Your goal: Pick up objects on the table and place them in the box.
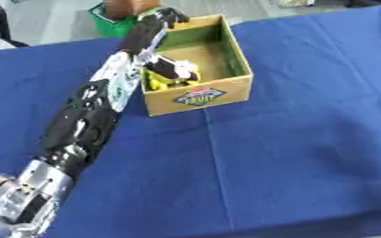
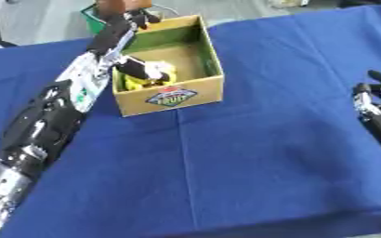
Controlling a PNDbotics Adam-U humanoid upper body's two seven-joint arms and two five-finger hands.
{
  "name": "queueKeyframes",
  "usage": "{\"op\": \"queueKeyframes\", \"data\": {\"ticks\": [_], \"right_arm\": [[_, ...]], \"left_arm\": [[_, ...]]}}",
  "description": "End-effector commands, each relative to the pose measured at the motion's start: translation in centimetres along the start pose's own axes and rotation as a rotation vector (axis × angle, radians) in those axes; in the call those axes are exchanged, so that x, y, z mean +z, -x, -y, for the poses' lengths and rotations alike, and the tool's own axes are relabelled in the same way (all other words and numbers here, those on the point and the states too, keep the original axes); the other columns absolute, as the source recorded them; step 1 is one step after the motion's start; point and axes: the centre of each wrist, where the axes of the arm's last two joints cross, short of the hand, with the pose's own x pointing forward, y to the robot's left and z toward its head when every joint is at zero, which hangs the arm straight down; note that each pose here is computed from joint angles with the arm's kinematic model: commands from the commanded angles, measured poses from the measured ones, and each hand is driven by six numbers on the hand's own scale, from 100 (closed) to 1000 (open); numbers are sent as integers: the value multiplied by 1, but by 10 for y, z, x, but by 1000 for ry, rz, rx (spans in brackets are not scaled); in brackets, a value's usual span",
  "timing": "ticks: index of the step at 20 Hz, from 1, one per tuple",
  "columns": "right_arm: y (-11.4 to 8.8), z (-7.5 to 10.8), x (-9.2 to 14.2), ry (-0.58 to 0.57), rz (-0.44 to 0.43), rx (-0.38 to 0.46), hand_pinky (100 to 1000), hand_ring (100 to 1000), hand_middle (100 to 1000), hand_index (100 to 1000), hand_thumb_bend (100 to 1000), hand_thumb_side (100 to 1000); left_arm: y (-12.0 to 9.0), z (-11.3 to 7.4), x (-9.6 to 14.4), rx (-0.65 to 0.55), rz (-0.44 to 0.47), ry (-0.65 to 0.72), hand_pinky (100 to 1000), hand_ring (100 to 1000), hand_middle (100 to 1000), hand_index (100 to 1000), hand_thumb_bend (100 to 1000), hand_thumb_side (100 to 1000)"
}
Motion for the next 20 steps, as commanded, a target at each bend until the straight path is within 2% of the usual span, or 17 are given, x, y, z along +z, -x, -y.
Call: {"op": "queueKeyframes", "data": {"ticks": [1,4,6,8,9,13,16,20], "right_arm": [[-8,8,-6,18,29,7,748,897,654,910,100,551],[-8,10,-5,25,29,8,748,898,655,910,100,552],[-8,11,-5,31,28,10,749,898,654,910,100,552],[-8,13,-4,34,27,12,749,898,654,910,100,552],[-8,13,-4,36,27,12,749,897,654,910,100,543],[-8,18,-4,56,29,19,749,897,654,910,100,551],[-9,20,-5,66,32,23,749,897,654,910,100,552],[-11,22,-5,75,37,24,749,897,654,910,100,552]], "left_arm": [[0,-36,-4,34,32,-119,684,734,759,826,1000,447],[-3,-61,3,130,44,-208,669,716,737,804,1000,524],[0,-79,14,215,29,-257,652,694,710,790,924,526],[-2,-93,21,285,20,-276,652,694,710,790,924,526],[-3,-97,24,304,13,-280,627,667,678,772,871,507],[11,-117,70,566,-64,-455,593,623,634,741,807,453],[13,-116,105,682,-117,-542,592,621,629,740,799,440],[18,-105,141,730,-237,-624,583,606,609,731,786,424]]}}
